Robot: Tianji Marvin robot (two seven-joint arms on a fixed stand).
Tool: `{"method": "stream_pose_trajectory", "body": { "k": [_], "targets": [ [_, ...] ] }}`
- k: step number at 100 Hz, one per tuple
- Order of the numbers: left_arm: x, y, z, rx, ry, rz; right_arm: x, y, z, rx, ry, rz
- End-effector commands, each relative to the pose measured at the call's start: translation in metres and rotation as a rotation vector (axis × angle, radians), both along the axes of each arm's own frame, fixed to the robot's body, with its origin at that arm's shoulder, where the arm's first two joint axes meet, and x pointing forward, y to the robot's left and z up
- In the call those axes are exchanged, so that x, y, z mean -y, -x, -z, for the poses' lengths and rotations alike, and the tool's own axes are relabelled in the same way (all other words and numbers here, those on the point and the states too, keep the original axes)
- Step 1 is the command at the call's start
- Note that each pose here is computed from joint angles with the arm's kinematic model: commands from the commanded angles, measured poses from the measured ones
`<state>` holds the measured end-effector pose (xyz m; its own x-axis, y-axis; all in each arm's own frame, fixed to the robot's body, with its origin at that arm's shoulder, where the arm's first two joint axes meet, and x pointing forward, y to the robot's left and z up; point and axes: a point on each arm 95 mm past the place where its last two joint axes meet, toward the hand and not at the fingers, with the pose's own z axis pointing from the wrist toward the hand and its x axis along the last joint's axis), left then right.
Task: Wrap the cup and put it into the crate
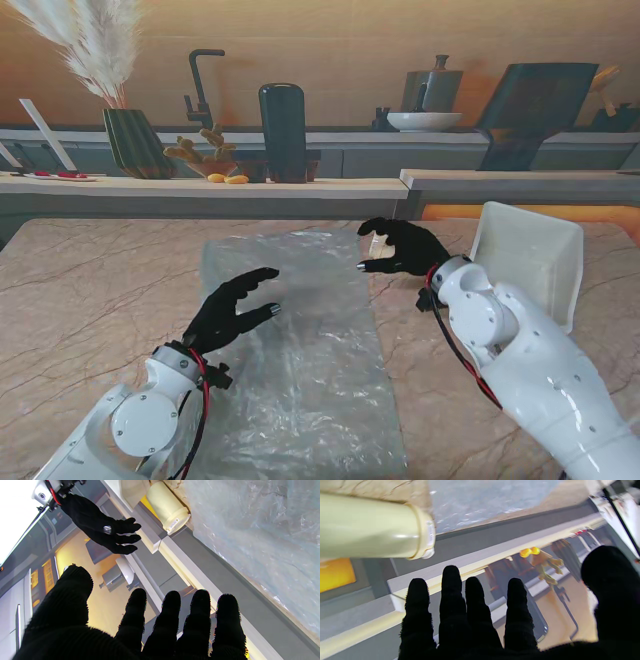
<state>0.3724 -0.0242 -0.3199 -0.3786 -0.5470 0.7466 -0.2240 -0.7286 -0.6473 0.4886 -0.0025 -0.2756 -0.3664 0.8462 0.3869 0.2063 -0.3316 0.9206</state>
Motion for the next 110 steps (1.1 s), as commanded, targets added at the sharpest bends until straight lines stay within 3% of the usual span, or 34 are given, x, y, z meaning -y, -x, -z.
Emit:
{"method": "stream_pose_trajectory", "body": {
  "k": [1, 19, 49, 88, 110],
  "targets": [
    [0.003, 0.002, 0.0, -0.004, -0.003, 0.007, 0.003, -0.012, -0.009, 0.008, 0.012, 0.003],
    [0.002, 0.003, 0.001, -0.017, -0.024, 0.008, 0.002, -0.044, -0.007, -0.025, 0.115, 0.029],
    [-0.005, -0.001, 0.003, -0.04, -0.051, -0.022, -0.002, -0.082, 0.003, -0.036, 0.272, 0.093],
    [-0.006, -0.003, 0.006, -0.064, -0.046, -0.053, 0.006, -0.108, 0.038, -0.098, 0.352, 0.166],
    [-0.004, -0.005, 0.007, -0.077, -0.044, -0.059, 0.006, -0.113, 0.057, -0.192, 0.411, 0.134]
  ]
}}
